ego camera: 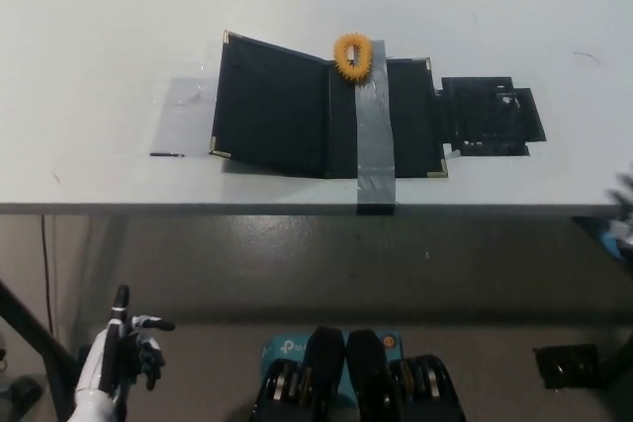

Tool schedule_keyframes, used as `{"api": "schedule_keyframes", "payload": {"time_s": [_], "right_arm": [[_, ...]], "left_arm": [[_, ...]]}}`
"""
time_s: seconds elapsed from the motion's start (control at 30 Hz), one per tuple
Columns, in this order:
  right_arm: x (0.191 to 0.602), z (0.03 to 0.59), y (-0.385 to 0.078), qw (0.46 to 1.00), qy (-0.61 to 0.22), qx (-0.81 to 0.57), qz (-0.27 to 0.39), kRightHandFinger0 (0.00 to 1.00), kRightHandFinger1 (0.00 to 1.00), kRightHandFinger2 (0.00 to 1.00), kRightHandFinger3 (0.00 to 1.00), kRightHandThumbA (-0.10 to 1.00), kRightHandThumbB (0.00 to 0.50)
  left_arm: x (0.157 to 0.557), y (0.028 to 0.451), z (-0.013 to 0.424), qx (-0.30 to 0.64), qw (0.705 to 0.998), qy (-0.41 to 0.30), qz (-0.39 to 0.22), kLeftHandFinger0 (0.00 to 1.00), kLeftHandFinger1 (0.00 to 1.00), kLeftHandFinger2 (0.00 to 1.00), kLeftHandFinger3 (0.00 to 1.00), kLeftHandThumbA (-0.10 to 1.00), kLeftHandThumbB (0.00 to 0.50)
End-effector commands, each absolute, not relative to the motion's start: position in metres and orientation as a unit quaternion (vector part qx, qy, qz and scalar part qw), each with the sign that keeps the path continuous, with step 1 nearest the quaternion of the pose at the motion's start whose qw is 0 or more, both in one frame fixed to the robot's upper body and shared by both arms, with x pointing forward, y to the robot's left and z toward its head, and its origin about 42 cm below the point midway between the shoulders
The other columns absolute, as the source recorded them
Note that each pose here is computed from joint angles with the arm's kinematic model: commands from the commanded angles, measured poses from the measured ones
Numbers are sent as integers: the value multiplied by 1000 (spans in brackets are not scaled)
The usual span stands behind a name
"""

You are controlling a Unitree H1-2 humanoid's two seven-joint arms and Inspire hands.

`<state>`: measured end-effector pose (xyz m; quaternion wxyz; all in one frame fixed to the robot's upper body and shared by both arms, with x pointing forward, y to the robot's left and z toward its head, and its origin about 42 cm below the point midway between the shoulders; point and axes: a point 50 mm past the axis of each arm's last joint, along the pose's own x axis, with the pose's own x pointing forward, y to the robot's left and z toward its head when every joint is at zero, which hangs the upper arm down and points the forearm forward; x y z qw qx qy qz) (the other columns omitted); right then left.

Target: The robot uses its right hand to push the cover of the diary kept in the middle of the desk towards the left to open it

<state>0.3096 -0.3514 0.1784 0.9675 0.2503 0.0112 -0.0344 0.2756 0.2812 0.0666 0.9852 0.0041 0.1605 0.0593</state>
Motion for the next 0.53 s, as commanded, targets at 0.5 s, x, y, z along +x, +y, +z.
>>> {"api": "schedule_keyframes", "payload": {"time_s": [0.5], "right_arm": [[252,65,-394,970,14,125,-209,722,822,825,837,872,234]], "left_arm": [[270,298,78,4,989,118,89,136,149,180,409,1000,393]]}}
